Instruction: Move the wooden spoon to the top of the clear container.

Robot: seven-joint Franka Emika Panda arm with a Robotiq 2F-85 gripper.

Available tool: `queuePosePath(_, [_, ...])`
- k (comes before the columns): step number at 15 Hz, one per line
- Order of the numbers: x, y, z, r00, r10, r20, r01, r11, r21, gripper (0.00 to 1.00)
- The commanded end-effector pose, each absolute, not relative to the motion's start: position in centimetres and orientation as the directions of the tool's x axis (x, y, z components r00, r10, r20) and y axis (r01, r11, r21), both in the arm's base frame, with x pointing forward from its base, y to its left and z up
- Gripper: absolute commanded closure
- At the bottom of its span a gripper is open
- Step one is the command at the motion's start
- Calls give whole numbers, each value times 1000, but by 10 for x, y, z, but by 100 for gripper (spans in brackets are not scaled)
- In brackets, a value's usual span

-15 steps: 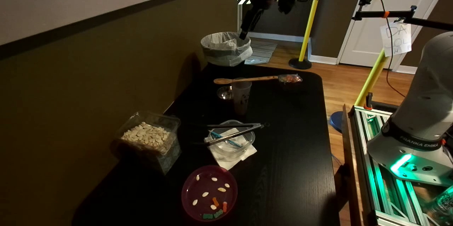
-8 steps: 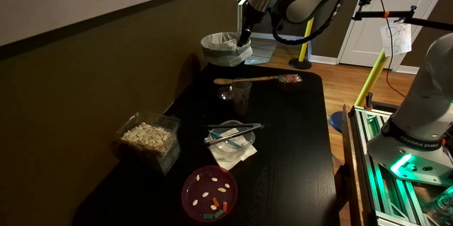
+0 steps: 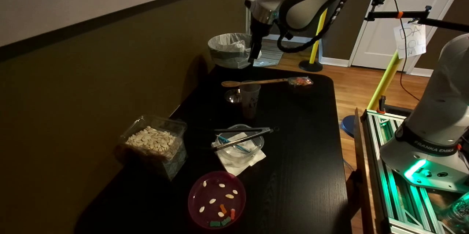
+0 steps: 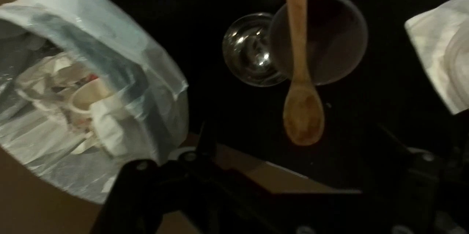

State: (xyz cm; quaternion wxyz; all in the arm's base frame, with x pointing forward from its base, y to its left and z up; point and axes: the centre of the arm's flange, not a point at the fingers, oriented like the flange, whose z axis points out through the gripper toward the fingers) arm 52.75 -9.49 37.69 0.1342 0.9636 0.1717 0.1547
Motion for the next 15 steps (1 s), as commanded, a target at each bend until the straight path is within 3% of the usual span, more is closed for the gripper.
queuePosePath(1, [539,-90,337,890,434,139,408,-894,184,0])
queuePosePath(8, [552,-112,321,817,575,47,577,-817,-28,0])
queuePosePath(10, [539,-103,322,831,554,51,554,-832,7,0])
queuePosePath(15, [566,-104,310,861,495,113,484,-868,111,0])
